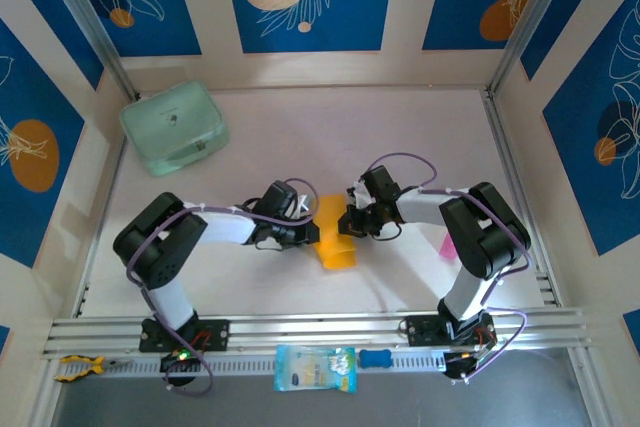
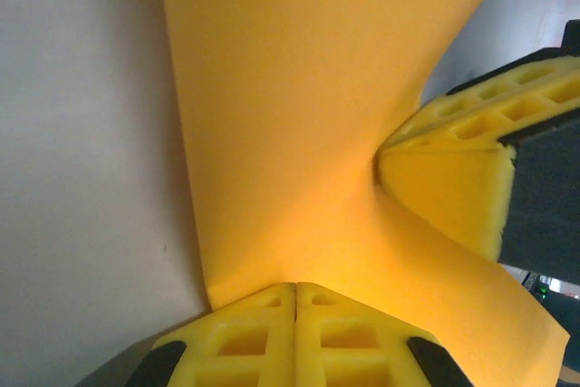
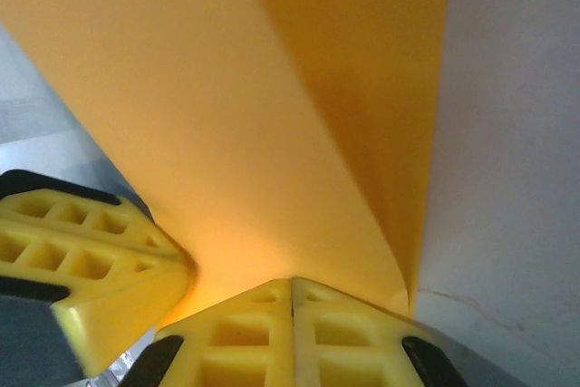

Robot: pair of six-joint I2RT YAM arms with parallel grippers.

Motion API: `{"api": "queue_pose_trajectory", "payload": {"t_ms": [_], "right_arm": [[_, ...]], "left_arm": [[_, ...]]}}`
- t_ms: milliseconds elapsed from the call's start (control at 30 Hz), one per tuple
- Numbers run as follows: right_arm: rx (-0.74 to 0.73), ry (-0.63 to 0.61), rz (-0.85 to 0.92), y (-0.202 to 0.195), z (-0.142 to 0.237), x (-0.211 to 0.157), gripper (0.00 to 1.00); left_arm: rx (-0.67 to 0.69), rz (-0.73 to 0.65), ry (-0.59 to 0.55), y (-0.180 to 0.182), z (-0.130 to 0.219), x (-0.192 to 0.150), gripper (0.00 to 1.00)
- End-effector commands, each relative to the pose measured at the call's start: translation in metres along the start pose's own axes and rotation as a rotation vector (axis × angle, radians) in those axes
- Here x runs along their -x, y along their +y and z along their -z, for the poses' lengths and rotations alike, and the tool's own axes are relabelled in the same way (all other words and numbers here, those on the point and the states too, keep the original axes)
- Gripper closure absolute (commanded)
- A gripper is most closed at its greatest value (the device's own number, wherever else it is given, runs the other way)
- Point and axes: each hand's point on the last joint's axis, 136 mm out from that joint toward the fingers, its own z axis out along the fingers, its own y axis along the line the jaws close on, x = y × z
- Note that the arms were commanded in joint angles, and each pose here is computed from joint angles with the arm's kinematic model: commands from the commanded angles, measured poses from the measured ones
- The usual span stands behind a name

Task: Fold a paper plane with a square sheet of paper (pick it up from the middle)
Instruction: First fold the square sheet of paper in half at the center of the table.

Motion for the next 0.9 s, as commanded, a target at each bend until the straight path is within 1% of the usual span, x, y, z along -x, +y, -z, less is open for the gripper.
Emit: {"api": "queue_pose_trajectory", "payload": {"t_ms": [0, 67, 200, 367, 467, 633, 733, 867], "right_arm": [[-0.110, 0.056, -0.075, -0.032, -0.006, -0.021, 1.00], [-0.113, 0.055, -0.075, -0.032, -0.006, -0.021, 1.00], [-0.111, 0.057, -0.077, -0.033, -0.007, -0.022, 1.00], [-0.111, 0.057, -0.079, -0.033, -0.006, -0.022, 1.00], [-0.111, 0.058, -0.079, -0.033, -0.006, -0.022, 1.00], [-0.116, 0.056, -0.082, -0.034, -0.006, -0.023, 1.00], [-0.114, 0.055, -0.080, -0.034, -0.007, -0.022, 1.00], [-0.115, 0.055, -0.083, -0.034, -0.006, -0.023, 1.00]], "left_arm": [[-0.024, 0.007, -0.011, -0.020, 0.015, 0.006, 1.00], [-0.069, -0.002, 0.013, -0.033, 0.013, 0.004, 1.00], [-0.086, 0.017, 0.040, -0.036, 0.004, -0.001, 1.00], [-0.005, 0.056, 0.069, -0.009, -0.004, -0.014, 1.00], [0.018, 0.070, 0.095, 0.006, -0.008, -0.026, 1.00], [0.106, 0.065, 0.141, 0.033, -0.006, -0.045, 1.00], [0.107, 0.045, 0.128, 0.028, 0.000, -0.041, 1.00], [0.063, 0.020, 0.088, 0.000, 0.009, -0.026, 1.00]]}}
